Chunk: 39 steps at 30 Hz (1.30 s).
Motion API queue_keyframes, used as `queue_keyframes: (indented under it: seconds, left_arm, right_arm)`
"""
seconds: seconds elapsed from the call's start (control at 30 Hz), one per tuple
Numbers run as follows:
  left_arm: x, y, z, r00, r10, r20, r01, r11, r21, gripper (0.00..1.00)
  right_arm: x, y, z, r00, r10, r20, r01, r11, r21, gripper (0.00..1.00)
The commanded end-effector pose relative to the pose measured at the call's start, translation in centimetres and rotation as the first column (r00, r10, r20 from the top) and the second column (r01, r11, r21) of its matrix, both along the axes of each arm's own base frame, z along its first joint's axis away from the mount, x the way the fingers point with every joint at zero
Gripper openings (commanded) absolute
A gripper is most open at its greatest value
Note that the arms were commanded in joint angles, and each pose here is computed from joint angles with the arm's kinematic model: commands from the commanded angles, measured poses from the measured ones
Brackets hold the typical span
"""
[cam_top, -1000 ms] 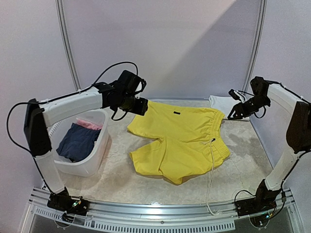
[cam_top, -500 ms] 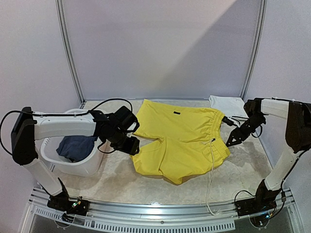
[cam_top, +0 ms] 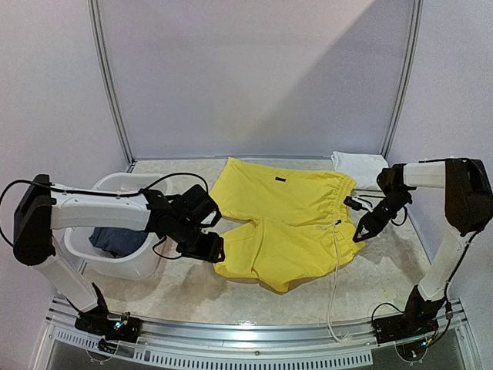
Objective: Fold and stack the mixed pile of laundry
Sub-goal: Smooth out the flattened shorts at the center of the board.
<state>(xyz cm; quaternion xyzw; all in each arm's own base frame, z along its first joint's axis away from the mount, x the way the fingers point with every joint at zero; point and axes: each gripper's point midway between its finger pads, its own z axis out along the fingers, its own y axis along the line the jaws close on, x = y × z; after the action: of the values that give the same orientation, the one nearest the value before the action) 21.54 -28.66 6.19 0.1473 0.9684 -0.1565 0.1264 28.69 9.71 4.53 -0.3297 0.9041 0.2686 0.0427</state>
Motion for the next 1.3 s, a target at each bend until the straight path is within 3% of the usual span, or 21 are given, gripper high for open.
queue_keyframes:
  seconds: [0.0,0.17,0.33,0.37,0.53,0.7,0.8,0.9,0.93,1.0,1.1,1.2,1.27]
  left_arm:
    - [-0.6,-0.8,-1.9,1.000,-0.004,-0.018,0.004,1.000,-0.003,0.62]
    - [-0.5,-2.0,-3.2,0.999,-0.009,-0.033,0.008,1.000,-0.030,0.55]
    - [0.5,-2.8,-0.6,0.997,-0.065,0.038,0.067,0.997,-0.044,0.06]
    - [0.9,-2.8,0.7,0.995,-0.079,0.064,0.082,0.996,-0.041,0.00]
    - [2.3,-2.0,7.4,0.978,-0.151,0.144,0.149,0.989,0.026,0.00]
    - [5.9,0.7,13.1,0.976,-0.099,0.192,0.082,0.992,0.095,0.00]
    - [8.2,2.2,14.7,0.978,-0.060,0.199,0.040,0.994,0.103,0.00]
    - [9.1,2.7,13.6,0.994,-0.048,0.098,0.038,0.994,0.103,0.00]
    - [9.1,3.0,12.7,0.997,-0.053,0.057,0.046,0.991,0.129,0.02]
    - [9.5,3.6,11.0,0.999,-0.046,0.018,0.041,0.982,0.184,0.20]
    - [10.3,3.3,9.7,0.998,-0.028,0.062,0.016,0.983,0.185,0.35]
    - [9.9,3.0,9.8,0.992,0.015,0.123,-0.031,0.992,0.123,0.41]
    - [8.7,3.0,9.7,0.989,0.037,0.141,-0.050,0.995,0.089,0.43]
  right_arm:
    - [-0.4,0.4,-0.3,1.000,0.016,-0.006,-0.016,1.000,0.023,0.23]
    - [-0.8,0.8,0.0,0.999,0.025,-0.039,-0.023,0.998,0.054,0.07]
    - [-1.6,1.2,1.3,0.998,0.030,-0.057,-0.025,0.996,0.086,0.01]
    - [-1.7,1.2,1.7,0.998,0.030,-0.052,-0.026,0.996,0.086,0.00]
    - [-2.4,0.1,4.3,0.998,-0.024,-0.052,0.029,0.993,0.115,0.00]
    - [-3.2,-1.7,5.1,0.997,-0.057,-0.048,0.059,0.997,0.051,0.00]
    - [-3.7,-2.7,4.6,0.997,-0.062,-0.054,0.062,0.998,0.007,0.00]
    - [-4.0,-3.5,3.8,0.994,-0.076,-0.078,0.075,0.997,-0.021,0.00]
    - [-4.0,-3.8,3.5,0.992,-0.089,-0.091,0.087,0.996,-0.030,0.00]
    - [-3.8,-4.3,3.0,0.988,-0.114,-0.103,0.110,0.993,-0.046,0.00]
    - [-3.4,-4.6,2.7,0.984,-0.144,-0.106,0.139,0.989,-0.053,0.05]
    - [-3.8,-4.3,2.7,0.982,-0.142,-0.126,0.139,0.990,-0.037,0.21]
    - [-4.3,-4.3,2.5,0.982,-0.133,-0.135,0.129,0.991,-0.040,0.26]
